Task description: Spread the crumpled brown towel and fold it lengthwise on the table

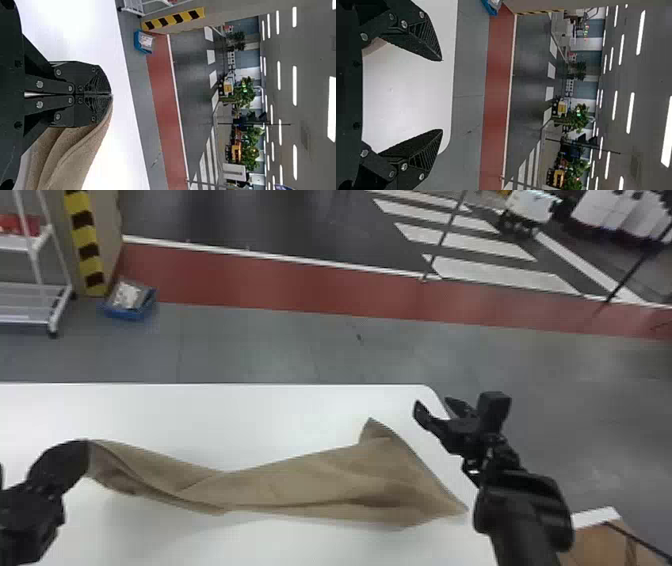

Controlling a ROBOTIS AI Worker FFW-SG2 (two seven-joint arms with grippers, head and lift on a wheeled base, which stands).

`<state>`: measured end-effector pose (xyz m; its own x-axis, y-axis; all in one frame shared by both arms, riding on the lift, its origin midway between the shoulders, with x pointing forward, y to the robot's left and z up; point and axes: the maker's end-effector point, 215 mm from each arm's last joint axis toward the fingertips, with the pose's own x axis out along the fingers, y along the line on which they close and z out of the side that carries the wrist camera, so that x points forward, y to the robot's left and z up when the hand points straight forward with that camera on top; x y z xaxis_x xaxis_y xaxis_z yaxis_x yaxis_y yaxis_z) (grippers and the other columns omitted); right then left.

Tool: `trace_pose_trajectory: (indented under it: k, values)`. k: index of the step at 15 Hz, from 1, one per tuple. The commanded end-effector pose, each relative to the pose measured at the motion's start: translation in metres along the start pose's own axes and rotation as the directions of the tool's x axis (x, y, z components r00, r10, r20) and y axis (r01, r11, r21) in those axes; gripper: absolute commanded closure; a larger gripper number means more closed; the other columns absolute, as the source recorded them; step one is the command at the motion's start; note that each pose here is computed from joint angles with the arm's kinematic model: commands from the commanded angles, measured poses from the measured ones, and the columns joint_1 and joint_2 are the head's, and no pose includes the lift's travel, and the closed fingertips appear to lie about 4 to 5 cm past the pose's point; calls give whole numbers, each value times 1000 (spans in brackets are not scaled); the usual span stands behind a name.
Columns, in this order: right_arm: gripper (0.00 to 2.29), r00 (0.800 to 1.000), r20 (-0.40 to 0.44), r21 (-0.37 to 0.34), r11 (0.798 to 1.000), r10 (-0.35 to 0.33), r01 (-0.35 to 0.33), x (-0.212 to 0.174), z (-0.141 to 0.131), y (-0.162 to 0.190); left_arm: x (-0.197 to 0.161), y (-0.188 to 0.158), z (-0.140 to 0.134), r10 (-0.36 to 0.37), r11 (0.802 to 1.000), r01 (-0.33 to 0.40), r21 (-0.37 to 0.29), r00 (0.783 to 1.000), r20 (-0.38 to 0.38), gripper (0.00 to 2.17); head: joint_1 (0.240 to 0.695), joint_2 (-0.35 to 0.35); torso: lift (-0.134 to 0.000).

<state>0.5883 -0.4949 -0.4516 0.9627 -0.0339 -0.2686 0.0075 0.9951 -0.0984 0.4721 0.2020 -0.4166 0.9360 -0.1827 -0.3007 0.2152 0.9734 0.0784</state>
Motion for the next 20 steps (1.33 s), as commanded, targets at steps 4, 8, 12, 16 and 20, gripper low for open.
trace_pose_trajectory:
  k: [4, 8, 12, 16, 20]
  values:
    - [410, 987, -95, -112, 983, 132, -142, 48, -12, 84, 2, 5, 0, 6, 1000, -6, -1, 1000, 9, 1798, 695, -237, 0]
    - [410, 968, -194, -250, 946, 162, -208, 57, -31, 112, 5, 4, -5, 3, 1000, -3, -1, 1000, 6, 1798, 695, -200, 0]
    - [410, 944, -314, -305, 931, 100, -199, 55, -65, 102, 5, 1, -4, -3, 1000, 3, -2, 1000, 17, 1798, 695, -185, 0]
    - [410, 937, -348, -288, 948, 28, -136, 51, -78, 83, 3, -2, -5, -7, 1000, 7, 0, 1000, 26, 1798, 695, -206, 0]
    - [410, 922, -386, -256, 957, 28, -136, 52, -86, 86, -1, -2, 3, -8, 1000, 8, 3, 998, 64, 1798, 695, -220, 0]
